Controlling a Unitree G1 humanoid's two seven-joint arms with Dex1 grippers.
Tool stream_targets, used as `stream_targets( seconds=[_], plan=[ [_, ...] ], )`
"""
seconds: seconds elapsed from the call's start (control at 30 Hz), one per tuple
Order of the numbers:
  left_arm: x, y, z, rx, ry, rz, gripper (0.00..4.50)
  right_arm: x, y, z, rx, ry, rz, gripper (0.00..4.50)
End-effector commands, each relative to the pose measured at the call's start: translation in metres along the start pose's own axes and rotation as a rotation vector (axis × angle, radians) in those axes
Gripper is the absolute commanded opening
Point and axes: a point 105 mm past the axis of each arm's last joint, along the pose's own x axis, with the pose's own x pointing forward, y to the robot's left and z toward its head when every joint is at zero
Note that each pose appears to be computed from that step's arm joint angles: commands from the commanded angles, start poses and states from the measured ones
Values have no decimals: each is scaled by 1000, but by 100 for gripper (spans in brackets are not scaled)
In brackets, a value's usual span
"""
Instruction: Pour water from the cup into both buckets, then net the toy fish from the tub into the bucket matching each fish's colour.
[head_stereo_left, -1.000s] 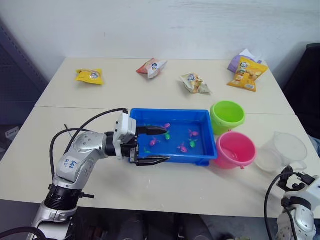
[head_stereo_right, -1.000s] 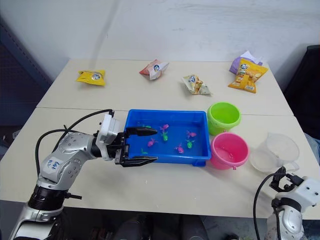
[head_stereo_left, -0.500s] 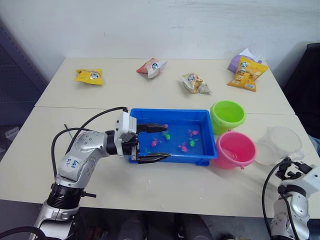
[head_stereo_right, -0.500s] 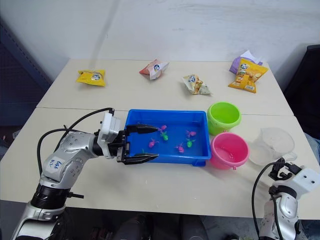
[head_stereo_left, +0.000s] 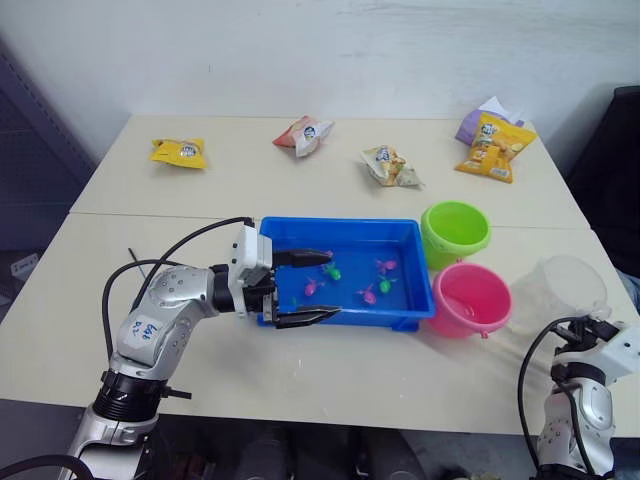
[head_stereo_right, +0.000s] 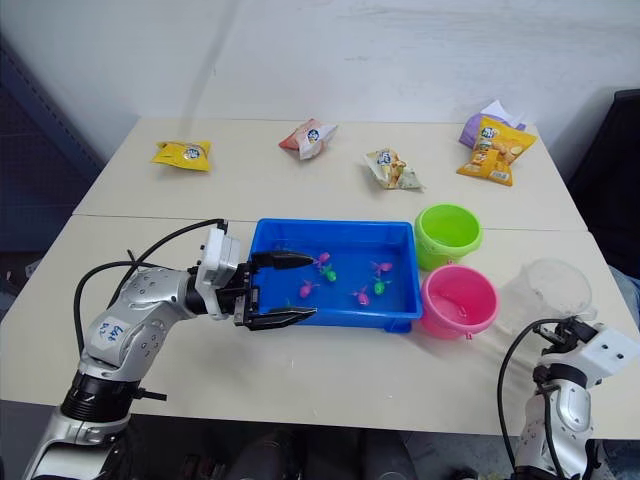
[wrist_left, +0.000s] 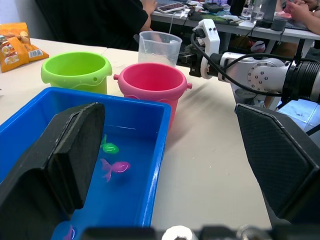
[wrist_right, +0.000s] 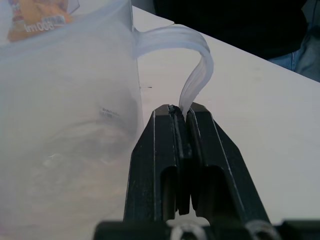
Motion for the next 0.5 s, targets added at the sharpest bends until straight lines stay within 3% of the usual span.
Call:
stream_targets(
  seconds=[0.03,0.23,0.5],
  plan=[
    [-1,-2,9,33,-19,-3,450,1,-1,52,-80,-155,39,6],
    [2,-3,6,21,-23,-27,450,-7,1,98,-343,-231,132,6],
    [11,-3,4,-7,-49,-59,450,-18,14,129,-603,-294,226,6]
  ],
)
